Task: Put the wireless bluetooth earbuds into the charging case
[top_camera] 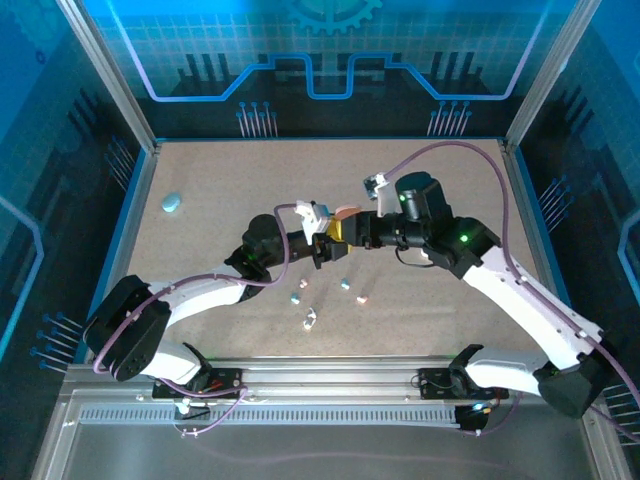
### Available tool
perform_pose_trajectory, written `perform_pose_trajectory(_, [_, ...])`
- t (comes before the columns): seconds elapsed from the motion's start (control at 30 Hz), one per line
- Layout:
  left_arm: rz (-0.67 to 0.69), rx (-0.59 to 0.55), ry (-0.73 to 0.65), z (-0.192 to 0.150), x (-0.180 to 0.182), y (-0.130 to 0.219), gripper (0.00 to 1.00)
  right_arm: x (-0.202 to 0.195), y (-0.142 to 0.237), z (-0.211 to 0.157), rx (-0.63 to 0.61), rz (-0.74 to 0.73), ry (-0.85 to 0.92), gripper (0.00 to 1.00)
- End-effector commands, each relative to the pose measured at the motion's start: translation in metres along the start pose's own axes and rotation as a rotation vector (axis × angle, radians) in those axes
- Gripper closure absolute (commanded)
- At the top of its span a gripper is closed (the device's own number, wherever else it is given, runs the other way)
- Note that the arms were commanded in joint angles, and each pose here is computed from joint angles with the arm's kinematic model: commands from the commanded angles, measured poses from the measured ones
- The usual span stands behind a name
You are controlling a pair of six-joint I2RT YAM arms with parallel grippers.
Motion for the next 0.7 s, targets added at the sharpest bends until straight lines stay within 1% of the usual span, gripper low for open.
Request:
perform_pose_trajectory(0.0, [0.1,-0.035,-0.002,0.003,0.014,0.0,0.66,0.002,0.027,0.001,-0.07,0.001,0.045,0.61])
perform_pose_trajectory(0.13, [0.168,-0.04,0.014,0.001,0.025,0.005,0.66,-0.011,0.045,-0.011,-0.099,-0.047,0.018,0.58])
perform_pose_trajectory(0.27, [0.226,-0.042,0.012,-0.001,0.032,0.014,0.66,-0.037,0.048,-0.038,-0.035,-0.15,-0.075,0.57])
perform_pose_trajectory(0.37, [0.274,-0.063,0.009,0.0,0.035,0.024,0.66,-0.058,0.039,-0.066,0.05,-0.208,-0.166,0.56])
perform_pose_trajectory(0.43, [0.308,-0.079,0.002,0.003,0.037,0.033,0.66,-0.072,0.025,-0.089,0.136,-0.229,-0.228,0.56])
perform_pose_trajectory(0.5, [0.336,-0.099,-0.013,0.006,0.035,0.041,0.66,-0.081,0.009,-0.105,0.217,-0.214,-0.262,0.56])
perform_pose_trajectory(0.53, [0.348,-0.106,-0.021,0.009,0.034,0.045,0.66,-0.088,-0.002,-0.119,0.271,-0.199,-0.286,0.56])
perform_pose_trajectory(0.6, [0.363,-0.114,-0.035,0.012,0.031,0.051,0.65,-0.096,-0.02,-0.133,0.339,-0.164,-0.313,0.56])
perform_pose_trajectory(0.67, [0.361,-0.123,-0.047,0.017,0.027,0.055,0.65,-0.104,-0.034,-0.144,0.41,-0.169,-0.339,0.56])
Point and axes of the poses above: each hand's point on the last joint's axis, 136 mm out from that joint toward the fingers, its own y axis back along the fingers, its own x axis along the line the jaws close on, z = x × y, the point moved 8 cm from there along y, back along the fingers, and after that the axes turned 15 degrees about y, right-handed, at the moved point
